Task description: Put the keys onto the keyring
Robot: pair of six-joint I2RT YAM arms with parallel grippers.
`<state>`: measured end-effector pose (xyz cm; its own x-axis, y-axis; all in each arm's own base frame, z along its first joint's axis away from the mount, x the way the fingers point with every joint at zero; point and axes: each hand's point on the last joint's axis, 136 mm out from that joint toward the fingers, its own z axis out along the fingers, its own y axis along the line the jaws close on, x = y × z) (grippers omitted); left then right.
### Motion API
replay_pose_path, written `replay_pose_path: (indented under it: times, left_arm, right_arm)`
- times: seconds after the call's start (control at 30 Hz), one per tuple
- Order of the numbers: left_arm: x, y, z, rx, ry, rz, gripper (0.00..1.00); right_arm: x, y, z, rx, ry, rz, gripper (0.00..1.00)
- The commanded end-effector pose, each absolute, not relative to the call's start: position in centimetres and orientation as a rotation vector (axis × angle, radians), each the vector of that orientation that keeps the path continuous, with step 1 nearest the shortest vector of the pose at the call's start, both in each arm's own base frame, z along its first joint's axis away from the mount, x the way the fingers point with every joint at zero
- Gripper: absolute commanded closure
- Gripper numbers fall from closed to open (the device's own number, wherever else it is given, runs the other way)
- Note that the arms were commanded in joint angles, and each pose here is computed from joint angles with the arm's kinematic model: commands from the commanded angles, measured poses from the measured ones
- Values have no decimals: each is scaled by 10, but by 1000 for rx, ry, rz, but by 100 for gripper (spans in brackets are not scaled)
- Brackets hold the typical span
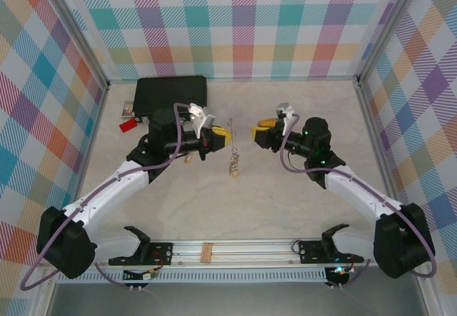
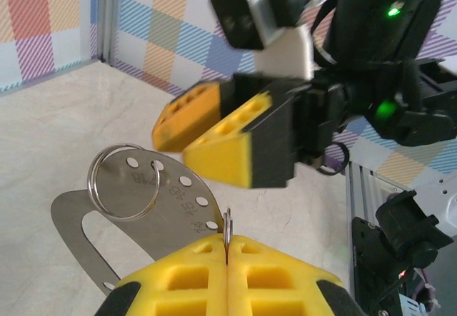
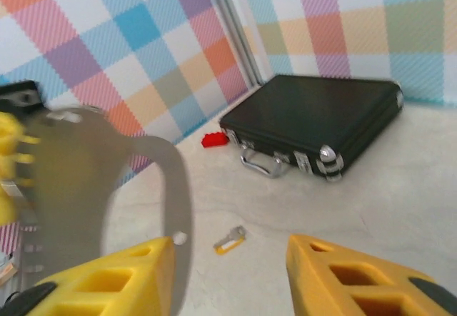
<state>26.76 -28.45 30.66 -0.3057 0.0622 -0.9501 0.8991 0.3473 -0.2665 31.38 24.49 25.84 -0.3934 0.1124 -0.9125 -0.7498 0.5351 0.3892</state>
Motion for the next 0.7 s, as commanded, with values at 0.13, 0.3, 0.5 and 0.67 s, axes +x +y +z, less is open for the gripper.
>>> replay_pose_path:
  times: [0.13,0.3,0.5,0.67]
  left_arm:
    - [273,-258,328,751,1601,-930,100]
    - [278,-237,337,654,1605,-810,100]
    - [272,-216,353,589,1578,-724,100]
    - [263,-206,362,565,1565,-704,100]
  right_arm:
    - [343,269,215,-494,1885,1174,65]
    - [360,309,191,-480,1978,1353,67]
    - [370,369,153,-506,2078,1461,66]
    - [368,407,121,-593,2144,1468,64]
